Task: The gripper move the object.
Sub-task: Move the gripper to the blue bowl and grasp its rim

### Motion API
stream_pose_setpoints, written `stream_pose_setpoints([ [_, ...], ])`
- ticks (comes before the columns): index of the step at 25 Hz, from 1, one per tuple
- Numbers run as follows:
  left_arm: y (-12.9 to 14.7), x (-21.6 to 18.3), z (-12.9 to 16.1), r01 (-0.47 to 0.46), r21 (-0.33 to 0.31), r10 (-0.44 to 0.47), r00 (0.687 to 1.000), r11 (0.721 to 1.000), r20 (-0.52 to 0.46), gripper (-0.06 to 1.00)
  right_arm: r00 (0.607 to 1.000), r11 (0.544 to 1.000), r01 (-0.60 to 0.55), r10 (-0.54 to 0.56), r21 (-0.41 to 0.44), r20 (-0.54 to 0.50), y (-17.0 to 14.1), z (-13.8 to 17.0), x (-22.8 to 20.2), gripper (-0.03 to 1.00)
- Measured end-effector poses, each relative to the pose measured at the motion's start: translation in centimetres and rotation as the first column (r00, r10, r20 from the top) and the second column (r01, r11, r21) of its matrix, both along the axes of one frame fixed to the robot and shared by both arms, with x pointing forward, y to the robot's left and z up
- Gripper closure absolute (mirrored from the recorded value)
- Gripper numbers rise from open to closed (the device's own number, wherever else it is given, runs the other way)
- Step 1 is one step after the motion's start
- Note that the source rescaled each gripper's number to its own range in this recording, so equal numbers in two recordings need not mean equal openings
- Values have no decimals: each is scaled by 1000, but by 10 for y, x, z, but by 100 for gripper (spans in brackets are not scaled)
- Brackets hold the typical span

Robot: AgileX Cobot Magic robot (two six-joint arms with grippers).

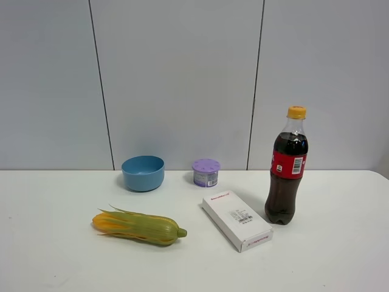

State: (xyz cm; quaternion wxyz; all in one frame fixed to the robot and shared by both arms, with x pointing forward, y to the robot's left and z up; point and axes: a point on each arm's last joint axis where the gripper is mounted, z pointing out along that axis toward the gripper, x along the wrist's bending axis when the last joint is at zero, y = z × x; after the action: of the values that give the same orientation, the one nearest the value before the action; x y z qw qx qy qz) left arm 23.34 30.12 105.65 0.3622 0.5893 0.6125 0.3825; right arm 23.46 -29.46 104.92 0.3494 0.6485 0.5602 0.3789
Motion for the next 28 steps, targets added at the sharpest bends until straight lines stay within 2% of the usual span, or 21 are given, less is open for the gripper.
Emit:
stream_pose_setpoints([
  [8,0,0,0,0,0,0,1000,1000,0,-6,1000,1000,-15,15,-2,10,1,1,0,-3],
  [11,0,0,0,0,0,0,1000,1000,0,-6,993,994,-95,98,-50,60,6,12,-1,-3],
  [15,0,0,0,0,0,0,1000,1000,0,-6,953,956,-261,277,-132,122,18,44,7,-3],
  [18,0,0,0,0,0,0,1000,1000,0,-6,933,941,-293,320,-166,164,20,69,19,-3],
  [22,0,0,0,0,0,0,1000,1000,0,-6,924,925,-335,360,-180,131,21,86,44,-3],
  [25,0,0,0,0,0,0,1000,1000,0,-6,883,887,-429,452,-172,128,27,94,68,-3],
  [27,0,0,0,0,0,0,1000,1000,0,-6,841,854,-492,516,-168,161,32,100,83,-3],
  [28,0,0,0,0,0,0,1000,1000,0,-6,822,843,-521,538,-136,185,35,105,91,-3],
])
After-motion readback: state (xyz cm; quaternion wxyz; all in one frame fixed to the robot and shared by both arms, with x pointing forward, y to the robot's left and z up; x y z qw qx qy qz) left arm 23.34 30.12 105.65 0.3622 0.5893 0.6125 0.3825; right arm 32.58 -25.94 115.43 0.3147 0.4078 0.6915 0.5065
